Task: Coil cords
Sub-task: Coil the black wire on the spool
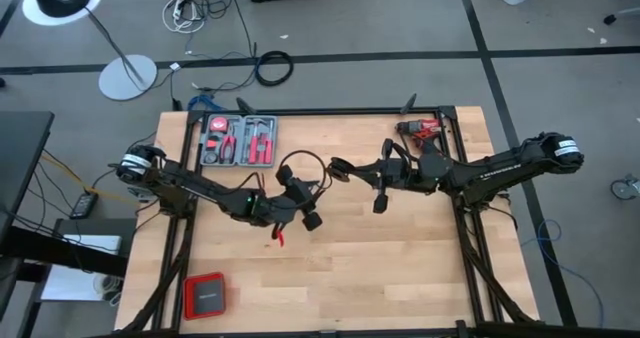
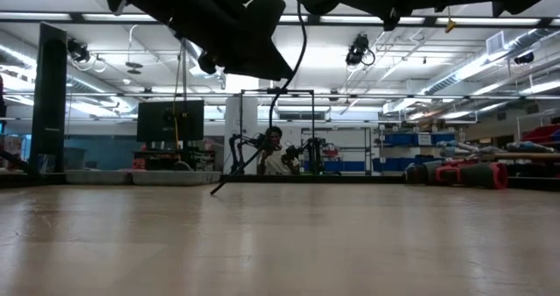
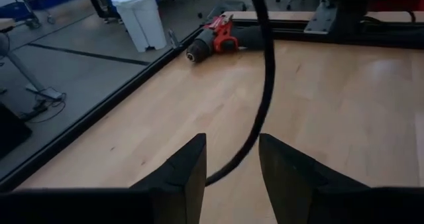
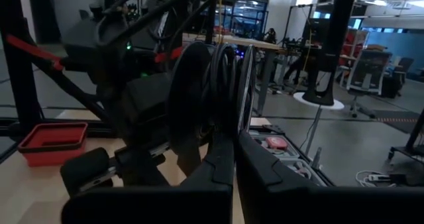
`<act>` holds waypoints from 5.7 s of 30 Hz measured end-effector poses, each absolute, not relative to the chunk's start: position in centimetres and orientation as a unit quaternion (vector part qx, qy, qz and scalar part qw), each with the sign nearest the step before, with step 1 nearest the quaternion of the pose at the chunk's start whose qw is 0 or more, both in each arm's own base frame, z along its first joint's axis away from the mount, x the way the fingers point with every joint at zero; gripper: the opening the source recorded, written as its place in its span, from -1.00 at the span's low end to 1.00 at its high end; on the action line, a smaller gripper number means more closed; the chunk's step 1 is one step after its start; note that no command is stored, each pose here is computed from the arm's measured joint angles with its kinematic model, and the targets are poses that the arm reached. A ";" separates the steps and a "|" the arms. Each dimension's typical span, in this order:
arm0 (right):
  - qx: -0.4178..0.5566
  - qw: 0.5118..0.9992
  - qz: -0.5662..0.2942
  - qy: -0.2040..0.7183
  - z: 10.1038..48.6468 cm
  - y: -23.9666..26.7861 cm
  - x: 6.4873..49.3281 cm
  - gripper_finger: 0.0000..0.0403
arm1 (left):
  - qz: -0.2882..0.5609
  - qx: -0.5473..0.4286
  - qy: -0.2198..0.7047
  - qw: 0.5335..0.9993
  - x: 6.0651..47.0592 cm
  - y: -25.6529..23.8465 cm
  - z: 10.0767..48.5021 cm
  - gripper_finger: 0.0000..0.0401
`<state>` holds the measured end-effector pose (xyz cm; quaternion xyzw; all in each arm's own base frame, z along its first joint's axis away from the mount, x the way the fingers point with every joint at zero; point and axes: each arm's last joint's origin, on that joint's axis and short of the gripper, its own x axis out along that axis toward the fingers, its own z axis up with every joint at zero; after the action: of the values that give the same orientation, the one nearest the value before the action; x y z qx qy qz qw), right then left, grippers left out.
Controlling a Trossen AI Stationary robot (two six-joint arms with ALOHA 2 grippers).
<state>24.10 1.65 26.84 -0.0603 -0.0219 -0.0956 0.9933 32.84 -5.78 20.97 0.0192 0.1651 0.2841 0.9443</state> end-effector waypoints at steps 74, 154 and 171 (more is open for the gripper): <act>-0.078 0.981 -0.170 0.056 24.1 1.3 25.5 -1.00 | 0.231 -0.027 0.211 0.950 38.1 -7.3 25.6 -1.00; -0.080 0.986 -0.014 0.148 25.4 3.3 20.4 -1.00 | 0.161 0.018 0.399 0.902 36.1 -10.4 23.5 -0.48; -0.084 0.986 -0.058 0.135 25.7 3.0 20.5 -1.00 | 0.222 -0.075 0.352 0.906 35.4 -10.9 21.3 -0.48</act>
<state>20.51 3.02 25.72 -0.0836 0.1351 -0.0576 0.9856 35.40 -10.89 21.32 -0.0749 0.3520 0.2218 0.9062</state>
